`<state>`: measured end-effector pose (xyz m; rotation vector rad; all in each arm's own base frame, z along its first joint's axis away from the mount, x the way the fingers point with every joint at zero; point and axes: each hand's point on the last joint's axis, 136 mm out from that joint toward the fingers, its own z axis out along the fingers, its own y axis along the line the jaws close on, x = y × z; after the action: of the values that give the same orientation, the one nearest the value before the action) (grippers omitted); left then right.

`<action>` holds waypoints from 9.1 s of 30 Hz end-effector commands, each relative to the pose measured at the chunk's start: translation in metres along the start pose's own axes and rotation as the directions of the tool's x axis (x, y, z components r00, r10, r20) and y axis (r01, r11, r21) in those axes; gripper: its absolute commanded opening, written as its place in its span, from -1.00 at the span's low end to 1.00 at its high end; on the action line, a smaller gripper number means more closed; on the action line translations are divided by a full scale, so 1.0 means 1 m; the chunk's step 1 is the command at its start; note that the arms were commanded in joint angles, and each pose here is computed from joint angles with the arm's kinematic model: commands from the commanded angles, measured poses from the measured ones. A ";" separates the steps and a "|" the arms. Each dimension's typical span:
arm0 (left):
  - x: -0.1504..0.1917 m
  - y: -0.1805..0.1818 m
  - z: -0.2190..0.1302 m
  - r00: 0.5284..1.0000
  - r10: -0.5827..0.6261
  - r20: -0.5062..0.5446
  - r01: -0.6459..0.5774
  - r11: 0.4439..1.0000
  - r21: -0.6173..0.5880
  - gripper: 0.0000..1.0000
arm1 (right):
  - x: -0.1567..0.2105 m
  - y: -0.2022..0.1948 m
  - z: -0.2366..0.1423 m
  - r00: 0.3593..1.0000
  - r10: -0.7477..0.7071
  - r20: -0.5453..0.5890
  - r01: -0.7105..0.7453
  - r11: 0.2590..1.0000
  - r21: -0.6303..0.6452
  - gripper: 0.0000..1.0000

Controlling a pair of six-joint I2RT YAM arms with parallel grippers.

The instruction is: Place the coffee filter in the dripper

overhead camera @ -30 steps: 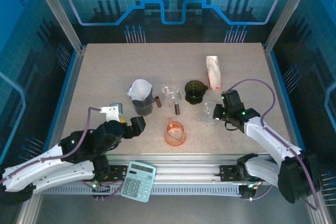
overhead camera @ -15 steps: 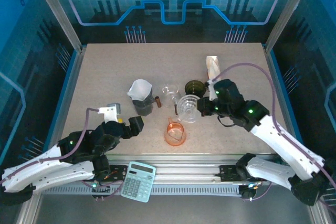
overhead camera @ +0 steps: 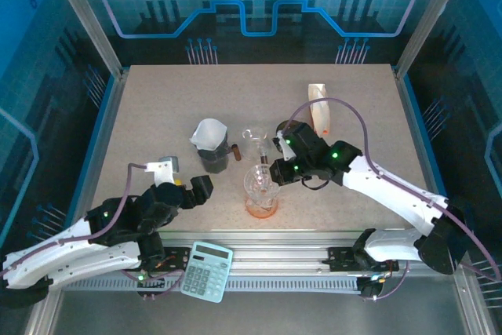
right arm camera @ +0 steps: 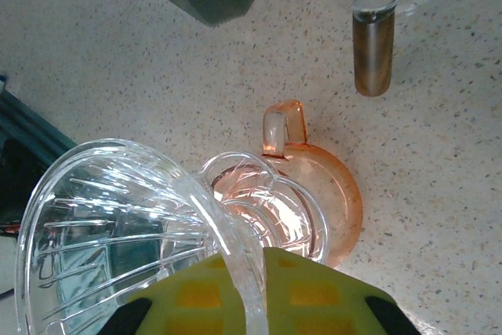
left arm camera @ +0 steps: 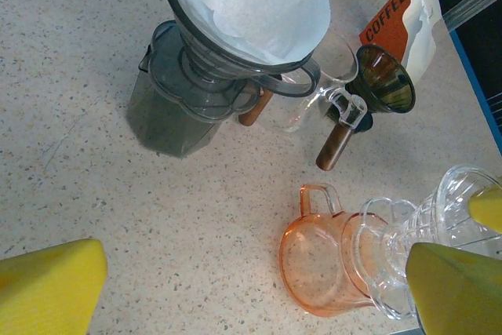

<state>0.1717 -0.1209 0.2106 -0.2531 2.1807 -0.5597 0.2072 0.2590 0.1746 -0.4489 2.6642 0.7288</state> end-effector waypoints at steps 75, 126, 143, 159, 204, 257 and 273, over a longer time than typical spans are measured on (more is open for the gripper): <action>-0.004 -0.010 0.007 0.999 0.047 0.016 -0.047 0.999 -0.014 0.98 | -0.203 -0.247 -0.008 0.885 0.132 0.447 -0.349 0.823 0.448 -0.34; -0.003 -0.010 0.009 0.998 0.057 0.017 -0.057 0.998 -0.013 0.98 | -0.195 -0.227 -0.032 0.862 0.113 0.494 -0.352 0.835 0.423 -1.00; -0.007 -0.015 0.006 0.997 0.071 0.025 -0.072 0.997 0.012 0.98 | -0.090 -0.090 -0.120 0.870 -0.017 0.492 -0.096 0.974 0.203 -1.00; -0.008 -0.016 0.005 0.997 0.070 0.025 -0.071 0.997 0.022 0.98 | -0.002 0.037 -0.144 0.936 -0.270 0.226 0.282 0.959 -0.023 -1.00; -0.002 -0.011 0.002 0.999 0.051 0.014 -0.052 0.997 0.053 0.98 | 0.014 0.077 0.012 0.889 -0.403 -0.217 0.401 0.914 -0.054 -1.00; 0.024 -0.112 0.059 0.943 0.153 -0.297 -0.087 0.971 0.222 0.35 | -0.014 0.002 -0.021 0.921 -0.388 -0.039 0.389 0.909 0.152 -0.81; 0.042 -0.110 0.067 0.916 0.185 -0.355 -0.085 0.956 0.281 0.38 | -0.011 0.005 -0.016 0.901 -0.428 -0.071 0.434 0.880 0.195 -0.86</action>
<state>0.1998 -0.2457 0.1991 0.0923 2.4386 -0.8269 0.2115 0.2540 0.1873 -0.9285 2.5094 0.3258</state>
